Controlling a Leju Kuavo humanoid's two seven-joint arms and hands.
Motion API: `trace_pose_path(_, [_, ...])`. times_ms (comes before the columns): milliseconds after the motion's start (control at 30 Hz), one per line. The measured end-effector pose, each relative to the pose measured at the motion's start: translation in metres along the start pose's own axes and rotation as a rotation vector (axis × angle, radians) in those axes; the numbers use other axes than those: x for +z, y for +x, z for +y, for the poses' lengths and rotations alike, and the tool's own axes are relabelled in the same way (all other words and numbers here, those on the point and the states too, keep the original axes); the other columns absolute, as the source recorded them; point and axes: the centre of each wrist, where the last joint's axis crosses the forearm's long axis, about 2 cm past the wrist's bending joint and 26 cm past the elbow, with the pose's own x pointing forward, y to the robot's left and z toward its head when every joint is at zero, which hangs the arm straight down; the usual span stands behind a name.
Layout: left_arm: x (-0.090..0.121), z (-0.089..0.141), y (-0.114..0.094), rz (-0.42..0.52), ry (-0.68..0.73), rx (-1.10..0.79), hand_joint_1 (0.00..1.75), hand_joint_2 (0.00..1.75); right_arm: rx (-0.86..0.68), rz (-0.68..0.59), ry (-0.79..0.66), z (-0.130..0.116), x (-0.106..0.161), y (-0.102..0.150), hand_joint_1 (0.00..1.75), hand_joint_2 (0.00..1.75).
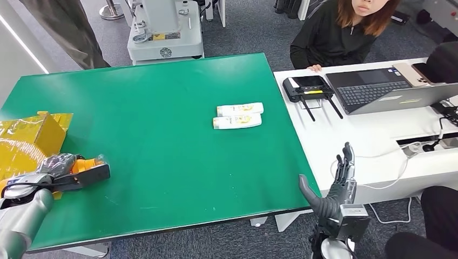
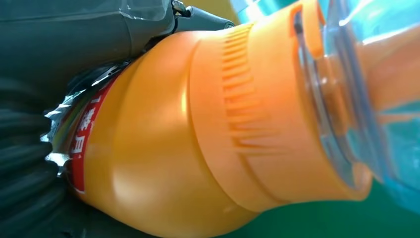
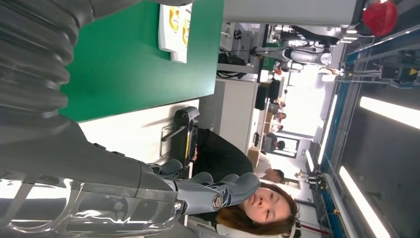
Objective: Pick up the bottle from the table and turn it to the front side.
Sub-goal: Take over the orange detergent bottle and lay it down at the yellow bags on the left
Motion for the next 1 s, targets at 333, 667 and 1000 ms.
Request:
trace_pose_path(333, [0.001, 0.0, -0.002, 0.019, 0.001, -0.048, 1.75, 1.75, -0.026, 0.009, 0.009, 0.012, -0.008, -0.006, 0.0, 1.75])
trace_pose_path(667, [-0.014, 0.018, 0.036, -0.054, 0.019, -0.093, 1.75, 1.75, -0.019, 0.009, 0.003, 0.014, -0.01, -0.008, 0.0, 1.75])
trace_pose_path(1000, [-0.025, 0.044, 0.058, -0.087, 0.013, -0.08, 0.0, 1.75, 0.005, 0.013, -0.021, 0.008, -0.01, -0.009, 0.0, 1.75])
